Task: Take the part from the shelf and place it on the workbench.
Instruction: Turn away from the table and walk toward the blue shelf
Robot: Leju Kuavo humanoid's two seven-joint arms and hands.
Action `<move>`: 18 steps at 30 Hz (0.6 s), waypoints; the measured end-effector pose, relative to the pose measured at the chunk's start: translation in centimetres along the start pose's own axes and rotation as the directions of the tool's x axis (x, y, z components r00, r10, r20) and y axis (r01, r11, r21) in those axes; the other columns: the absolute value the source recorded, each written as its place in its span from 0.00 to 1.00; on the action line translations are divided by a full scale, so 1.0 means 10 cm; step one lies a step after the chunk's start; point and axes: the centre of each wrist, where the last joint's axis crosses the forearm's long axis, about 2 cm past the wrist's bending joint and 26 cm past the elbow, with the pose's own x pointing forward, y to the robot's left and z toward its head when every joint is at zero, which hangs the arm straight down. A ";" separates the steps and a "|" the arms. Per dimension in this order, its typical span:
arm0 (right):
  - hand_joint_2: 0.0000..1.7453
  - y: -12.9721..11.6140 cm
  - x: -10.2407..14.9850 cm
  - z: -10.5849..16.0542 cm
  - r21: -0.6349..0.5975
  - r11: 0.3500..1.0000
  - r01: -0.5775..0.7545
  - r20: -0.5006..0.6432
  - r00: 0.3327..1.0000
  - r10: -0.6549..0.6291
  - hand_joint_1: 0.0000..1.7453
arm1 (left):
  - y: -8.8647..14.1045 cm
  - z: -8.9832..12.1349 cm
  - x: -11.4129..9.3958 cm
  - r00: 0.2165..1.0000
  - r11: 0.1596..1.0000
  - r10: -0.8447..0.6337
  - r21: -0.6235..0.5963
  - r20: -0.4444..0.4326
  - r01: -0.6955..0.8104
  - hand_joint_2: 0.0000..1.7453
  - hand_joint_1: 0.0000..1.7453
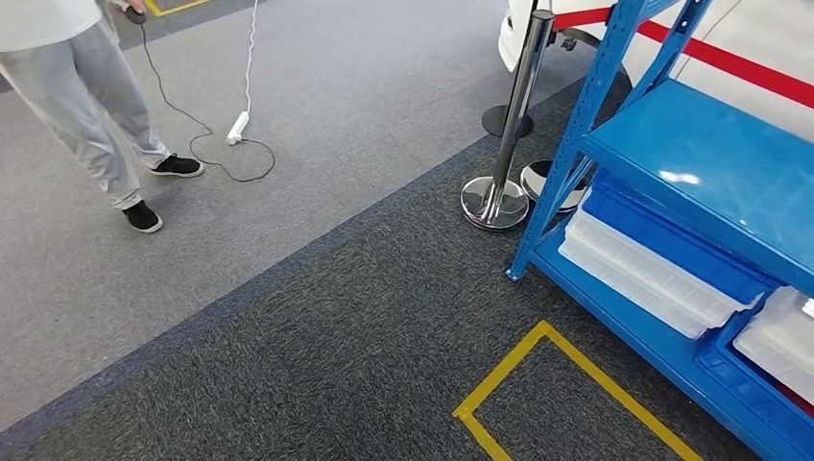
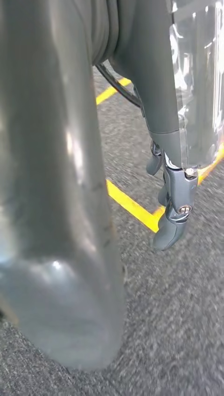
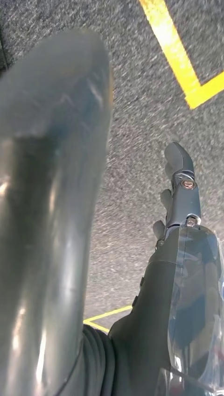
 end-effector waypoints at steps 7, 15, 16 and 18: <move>0.00 0.00 -0.01 0.00 -0.001 1.000 -0.002 -0.001 1.000 0.002 0.00 | 0.00 0.00 0.02 1.000 1.000 -0.016 0.005 -0.010 0.016 0.00 0.00; 0.00 -0.01 -0.01 0.00 0.000 1.000 -0.002 0.002 1.000 0.002 0.00 | 0.00 0.00 0.00 1.000 1.000 -0.018 0.003 -0.013 0.018 0.00 0.00; 0.00 -0.01 0.00 0.00 -0.001 1.000 -0.002 0.003 1.000 0.002 0.00 | 0.00 0.00 0.00 1.000 1.000 -0.018 0.003 -0.013 0.019 0.00 0.00; 0.00 -0.01 -0.01 0.00 -0.001 1.000 -0.002 0.003 1.000 0.002 0.00 | 0.00 0.00 0.01 1.000 1.000 -0.019 0.003 -0.011 0.019 0.00 0.00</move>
